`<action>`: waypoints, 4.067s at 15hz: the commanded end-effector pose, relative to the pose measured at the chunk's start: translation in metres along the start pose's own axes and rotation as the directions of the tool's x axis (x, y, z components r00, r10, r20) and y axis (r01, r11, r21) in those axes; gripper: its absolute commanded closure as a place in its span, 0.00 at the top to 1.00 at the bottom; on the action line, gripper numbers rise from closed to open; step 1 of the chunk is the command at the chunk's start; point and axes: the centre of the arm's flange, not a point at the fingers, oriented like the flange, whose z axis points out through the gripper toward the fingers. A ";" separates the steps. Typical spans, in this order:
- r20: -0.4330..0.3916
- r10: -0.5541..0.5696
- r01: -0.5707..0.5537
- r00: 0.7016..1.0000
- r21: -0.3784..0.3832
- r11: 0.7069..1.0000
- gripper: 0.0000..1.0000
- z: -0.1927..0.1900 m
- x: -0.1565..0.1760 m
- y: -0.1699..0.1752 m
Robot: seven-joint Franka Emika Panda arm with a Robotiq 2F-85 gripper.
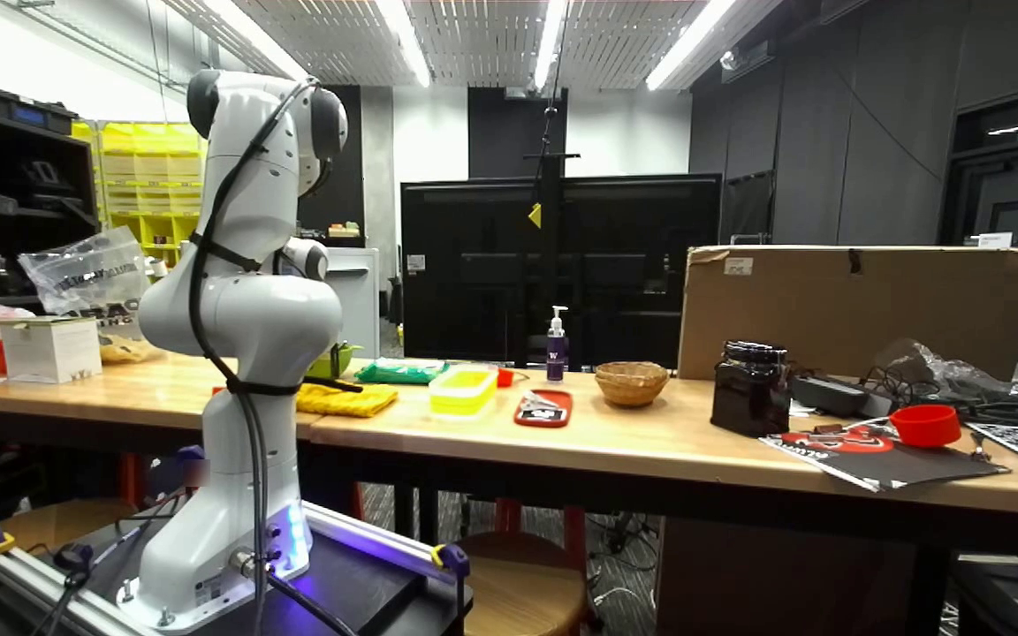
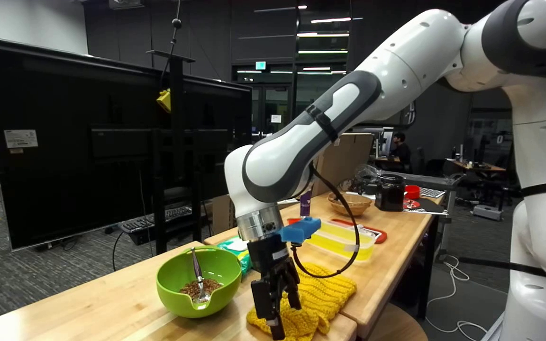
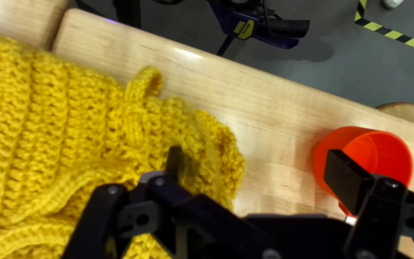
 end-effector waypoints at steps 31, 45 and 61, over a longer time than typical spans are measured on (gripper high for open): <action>-0.065 -0.117 0.110 0.991 -0.102 0.989 1.00 0.008 0.021 0.014; -0.037 -0.137 0.131 0.990 -0.121 0.984 0.00 0.000 0.022 0.009; -0.002 -0.212 0.211 0.977 -0.116 0.971 0.01 -0.038 0.034 -0.018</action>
